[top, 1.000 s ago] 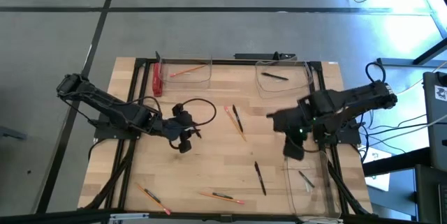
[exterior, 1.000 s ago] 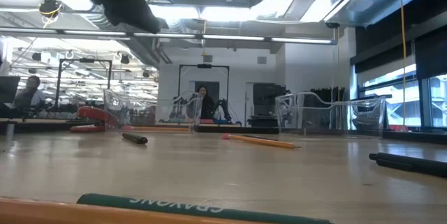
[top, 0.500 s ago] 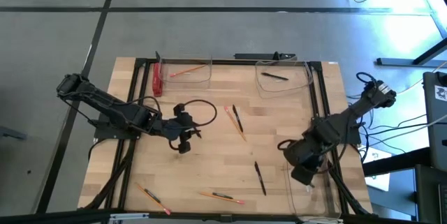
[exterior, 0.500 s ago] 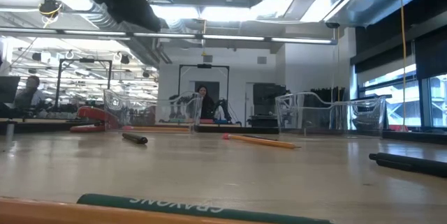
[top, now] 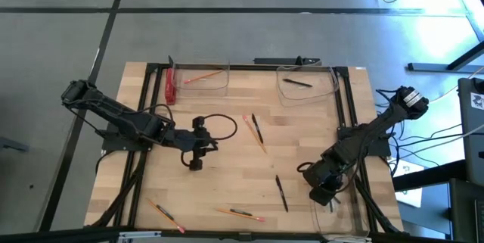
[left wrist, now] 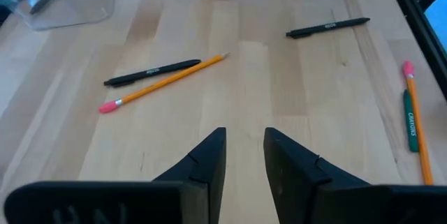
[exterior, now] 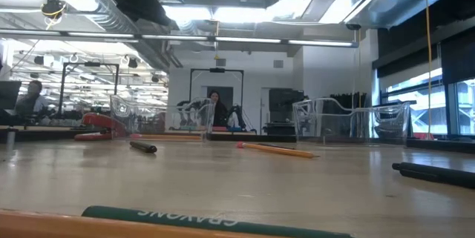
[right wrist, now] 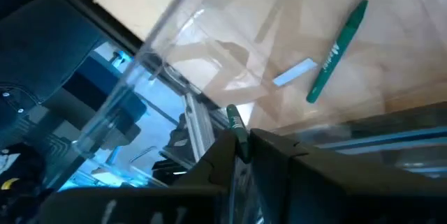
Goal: Sort crayons/erasers/pens/pencils in bins
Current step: Put the top left green crayon into the bottom transparent bin, then put the top yellow pencil into the top left transparent bin
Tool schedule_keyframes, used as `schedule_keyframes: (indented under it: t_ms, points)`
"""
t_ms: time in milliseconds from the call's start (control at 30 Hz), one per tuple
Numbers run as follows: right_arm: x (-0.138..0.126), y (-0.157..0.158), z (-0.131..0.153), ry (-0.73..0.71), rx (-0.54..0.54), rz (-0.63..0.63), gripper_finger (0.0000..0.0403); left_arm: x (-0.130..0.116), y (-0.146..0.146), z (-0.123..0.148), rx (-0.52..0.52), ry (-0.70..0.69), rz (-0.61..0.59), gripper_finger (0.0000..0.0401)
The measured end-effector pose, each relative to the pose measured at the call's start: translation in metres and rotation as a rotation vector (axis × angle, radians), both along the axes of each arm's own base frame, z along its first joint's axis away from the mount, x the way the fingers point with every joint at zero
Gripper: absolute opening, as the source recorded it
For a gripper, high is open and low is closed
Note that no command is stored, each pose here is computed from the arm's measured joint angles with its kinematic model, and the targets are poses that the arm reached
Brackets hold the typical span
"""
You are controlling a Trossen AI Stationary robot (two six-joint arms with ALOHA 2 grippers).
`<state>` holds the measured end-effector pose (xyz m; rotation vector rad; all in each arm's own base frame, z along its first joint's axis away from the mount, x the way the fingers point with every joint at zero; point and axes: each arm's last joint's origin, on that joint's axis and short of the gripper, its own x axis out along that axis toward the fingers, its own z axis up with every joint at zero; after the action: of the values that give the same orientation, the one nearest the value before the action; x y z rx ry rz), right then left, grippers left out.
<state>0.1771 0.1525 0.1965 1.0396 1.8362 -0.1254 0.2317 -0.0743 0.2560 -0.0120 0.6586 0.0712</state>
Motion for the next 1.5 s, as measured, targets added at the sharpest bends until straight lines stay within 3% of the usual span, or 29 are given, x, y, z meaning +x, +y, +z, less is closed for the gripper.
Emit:
schedule_keyframes:
  t_ms: [233, 867, 1333, 1500]
  points:
    - [-0.005, -0.004, -0.012, 0.025, -0.015, 0.001, 0.0047, 0.000, 0.000, 0.000, -0.003, 0.002, -0.003, 0.0090]
    - [-0.003, -0.002, -0.011, 0.005, 0.009, 0.004, 0.0058, 0.000, 0.000, 0.000, -0.005, 0.001, -0.001, 0.0090]
    - [-0.003, -0.001, -0.010, 0.009, 0.027, 0.009, 0.0022, 0.000, 0.000, 0.000, -0.005, 0.000, -0.001, 0.0090]
    - [0.004, 0.005, 0.006, -0.008, 0.097, 0.026, 0.0022, 0.000, 0.000, 0.000, -0.008, 0.001, -0.001, 0.0090]
